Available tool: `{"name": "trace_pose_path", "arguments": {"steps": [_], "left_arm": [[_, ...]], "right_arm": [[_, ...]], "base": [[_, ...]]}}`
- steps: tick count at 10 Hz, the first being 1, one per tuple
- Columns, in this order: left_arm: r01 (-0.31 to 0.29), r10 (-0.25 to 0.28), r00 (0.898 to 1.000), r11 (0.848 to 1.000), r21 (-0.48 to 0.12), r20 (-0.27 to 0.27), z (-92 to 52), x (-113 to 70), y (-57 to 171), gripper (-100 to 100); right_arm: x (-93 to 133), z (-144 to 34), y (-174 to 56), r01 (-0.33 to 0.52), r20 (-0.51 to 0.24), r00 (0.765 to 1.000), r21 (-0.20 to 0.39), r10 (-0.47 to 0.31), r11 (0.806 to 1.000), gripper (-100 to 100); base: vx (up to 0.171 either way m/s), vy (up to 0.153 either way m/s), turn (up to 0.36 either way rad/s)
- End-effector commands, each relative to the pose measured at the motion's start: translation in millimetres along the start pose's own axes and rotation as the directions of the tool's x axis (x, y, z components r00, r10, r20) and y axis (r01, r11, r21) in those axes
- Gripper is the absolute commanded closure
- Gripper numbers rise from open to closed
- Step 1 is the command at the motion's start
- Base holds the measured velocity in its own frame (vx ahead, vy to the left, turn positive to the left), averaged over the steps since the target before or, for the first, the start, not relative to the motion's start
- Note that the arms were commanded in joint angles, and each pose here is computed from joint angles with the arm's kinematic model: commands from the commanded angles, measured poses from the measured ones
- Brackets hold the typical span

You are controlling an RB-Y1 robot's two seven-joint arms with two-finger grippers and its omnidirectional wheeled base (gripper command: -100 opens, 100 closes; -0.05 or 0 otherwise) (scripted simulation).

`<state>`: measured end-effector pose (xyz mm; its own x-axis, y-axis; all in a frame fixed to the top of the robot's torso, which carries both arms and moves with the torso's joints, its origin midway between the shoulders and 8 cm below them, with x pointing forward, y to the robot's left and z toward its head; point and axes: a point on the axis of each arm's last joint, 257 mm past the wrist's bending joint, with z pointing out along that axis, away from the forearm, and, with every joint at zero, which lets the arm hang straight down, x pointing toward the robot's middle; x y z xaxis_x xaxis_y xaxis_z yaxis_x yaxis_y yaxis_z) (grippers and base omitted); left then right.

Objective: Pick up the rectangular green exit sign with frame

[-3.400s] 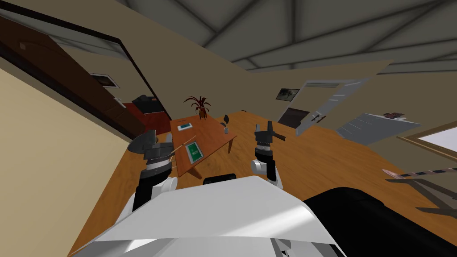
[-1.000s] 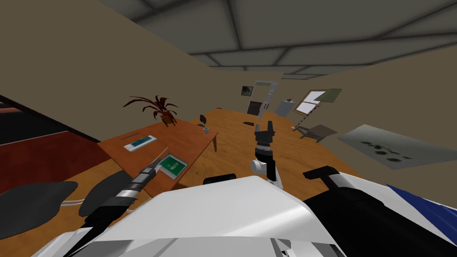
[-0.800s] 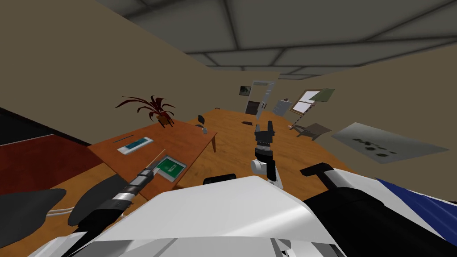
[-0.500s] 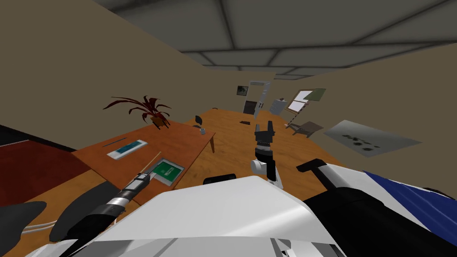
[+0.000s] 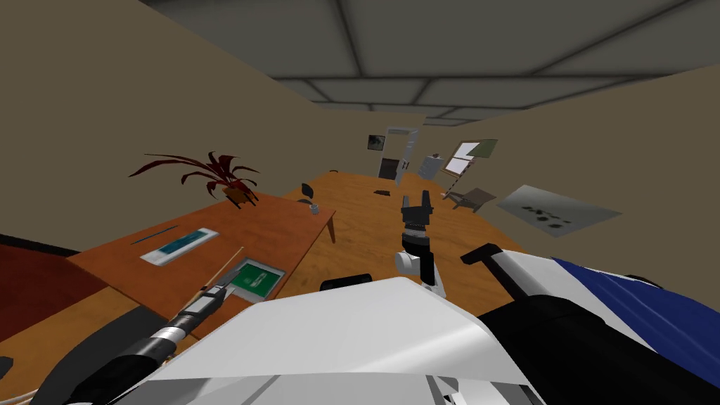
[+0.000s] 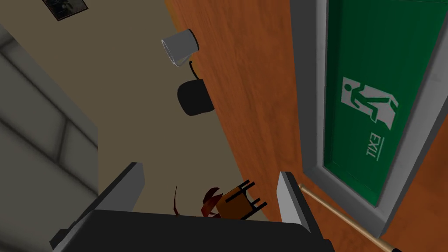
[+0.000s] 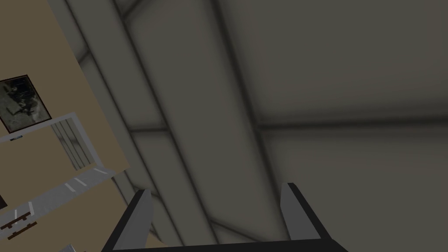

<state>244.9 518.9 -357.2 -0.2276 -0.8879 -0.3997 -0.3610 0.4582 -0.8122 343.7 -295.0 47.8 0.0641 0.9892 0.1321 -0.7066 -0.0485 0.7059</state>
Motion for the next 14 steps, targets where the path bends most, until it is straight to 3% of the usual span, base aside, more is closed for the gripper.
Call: {"name": "trace_pose_path", "arguments": {"steps": [1,2,3,4,5,6,7,9,10,11,13,14], "left_arm": [[0.008,-0.009,1.000,0.998,-0.068,-0.019,-12.7,-3.2,26.2,-100],[0.012,-0.013,1.000,0.997,-0.076,-0.017,-14.1,-3.5,30.0,-100],[0.017,-0.021,0.999,0.990,-0.137,-0.033,-24.7,-4.9,53.1,-100],[0.020,-0.024,0.999,0.990,-0.138,-0.032,-24.8,-4.9,53.3,-100],[0.026,-0.035,0.998,0.981,-0.192,-0.047,-35.1,-5.6,73.1,-100],[0.028,-0.038,0.998,0.980,-0.198,-0.045,-36.5,-5.8,75.8,-100],[0.032,-0.048,0.997,0.969,-0.245,-0.061,-45.9,-5.8,91.9,-100],[0.038,-0.054,0.997,0.966,-0.256,-0.057,-48.9,-6.1,97.2,-100],[0.042,-0.066,0.995,0.953,-0.302,-0.071,-58.9,-5.4,112.6,-100],[0.048,-0.072,0.995,0.949,-0.312,-0.067,-62.1,-5.6,117.5,-100],[0.063,-0.106,0.991,0.912,-0.405,-0.084,-85.9,-2.8,149.6,-100],[0.068,-0.111,0.990,0.906,-0.417,-0.081,-89.6,-2.4,154.4,-100]], "right_arm": [[0.0,0.0,0.0,0.000,0.000,1.000,0.000,0.000,1.000,0],[0.0,0.0,0.0,0.000,0.000,1.000,0.000,0.000,1.000,0],[0.0,0.0,0.0,0.000,0.000,1.000,0.000,0.000,1.000,0],[0.0,0.0,0.0,0.000,0.000,1.000,0.000,0.000,1.000,0],[0.0,0.0,0.0,0.000,0.000,1.000,0.000,0.000,1.000,0],[0.0,0.0,0.0,0.000,0.000,1.000,0.000,0.000,1.000,0],[0.0,0.0,0.0,0.000,0.000,1.000,0.000,0.000,1.000,0],[0.0,0.0,0.0,0.000,0.000,1.000,0.000,0.000,1.000,0],[0.0,0.0,0.0,0.000,0.000,1.000,0.000,0.000,1.000,0],[0.0,0.0,0.0,0.000,0.000,1.000,0.000,0.000,1.000,0],[0.0,0.0,0.0,0.000,0.000,1.000,0.000,0.000,1.000,0],[0.0,0.0,0.0,0.000,0.000,1.000,0.000,0.000,1.000,0]], "base": [[0.048,0.009,-0.153],[0.044,0.015,-0.057],[0.056,0.021,-0.101],[0.047,0.018,-0.078],[0.054,0.017,-0.122],[0.052,0.014,-0.053],[0.066,0.018,-0.090],[0.039,0.006,-0.022],[0.047,0.004,-0.104],[0.049,0.010,-0.052],[0.084,0.024,-0.091],[0.088,0.033,-0.046]]}}
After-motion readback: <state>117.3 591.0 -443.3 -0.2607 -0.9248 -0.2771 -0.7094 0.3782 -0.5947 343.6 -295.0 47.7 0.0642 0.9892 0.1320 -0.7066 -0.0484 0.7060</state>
